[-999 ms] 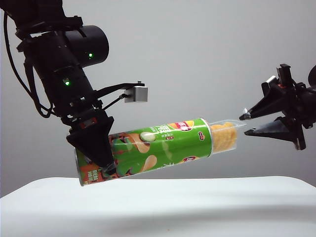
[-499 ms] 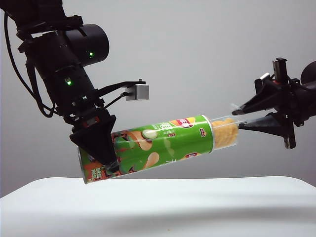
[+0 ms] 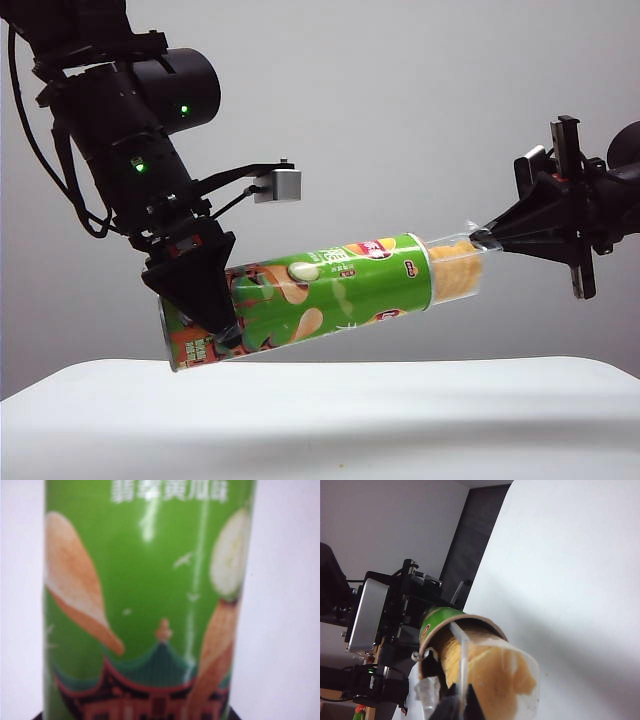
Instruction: Pick up the green tub of chips from the desk, push the transparent container that's holding the chips and has slipped out back in, and finally put the chips back on the desk.
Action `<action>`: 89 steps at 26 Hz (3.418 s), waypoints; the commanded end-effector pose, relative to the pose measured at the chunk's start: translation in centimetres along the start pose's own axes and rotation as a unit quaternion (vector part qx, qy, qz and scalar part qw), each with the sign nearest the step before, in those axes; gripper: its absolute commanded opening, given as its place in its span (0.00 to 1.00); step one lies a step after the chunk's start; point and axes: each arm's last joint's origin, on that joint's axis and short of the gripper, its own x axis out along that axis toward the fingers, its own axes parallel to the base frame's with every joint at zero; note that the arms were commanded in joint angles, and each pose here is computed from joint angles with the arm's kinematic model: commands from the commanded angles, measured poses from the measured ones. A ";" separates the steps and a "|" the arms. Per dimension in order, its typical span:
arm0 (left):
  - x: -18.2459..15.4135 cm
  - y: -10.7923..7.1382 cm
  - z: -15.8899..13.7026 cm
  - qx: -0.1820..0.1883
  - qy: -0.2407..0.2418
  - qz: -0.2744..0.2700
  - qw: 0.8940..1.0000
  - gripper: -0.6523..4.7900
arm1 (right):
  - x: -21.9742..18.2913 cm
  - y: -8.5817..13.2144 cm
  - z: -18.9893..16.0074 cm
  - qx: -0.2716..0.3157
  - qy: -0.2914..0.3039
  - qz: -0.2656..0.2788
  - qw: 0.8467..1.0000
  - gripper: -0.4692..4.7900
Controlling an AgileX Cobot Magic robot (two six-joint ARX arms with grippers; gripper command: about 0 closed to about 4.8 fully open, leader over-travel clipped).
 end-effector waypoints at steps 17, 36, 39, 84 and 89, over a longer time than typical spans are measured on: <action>-0.5 0.9 2.2 -0.021 -0.125 0.015 0.992 0.65 | 5.2 2.2 -0.7 -0.023 0.068 0.050 0.996 0.08; 4.0 0.8 -0.9 -0.034 0.027 0.004 0.999 0.65 | -1.9 2.3 2.7 -0.053 -0.034 -0.051 0.997 0.32; 5.1 1.0 -1.4 -0.008 0.046 0.008 0.999 0.65 | -2.3 2.6 2.4 -0.081 -0.030 -0.100 0.991 0.32; 4.7 3.5 0.3 -0.003 0.036 0.069 0.997 1.00 | -1.3 4.3 1.1 -0.128 0.033 -0.190 0.973 0.34; 2.0 3.0 1.7 0.007 0.013 0.088 0.996 1.00 | -0.8 4.7 1.0 -0.130 0.044 -0.187 0.973 0.08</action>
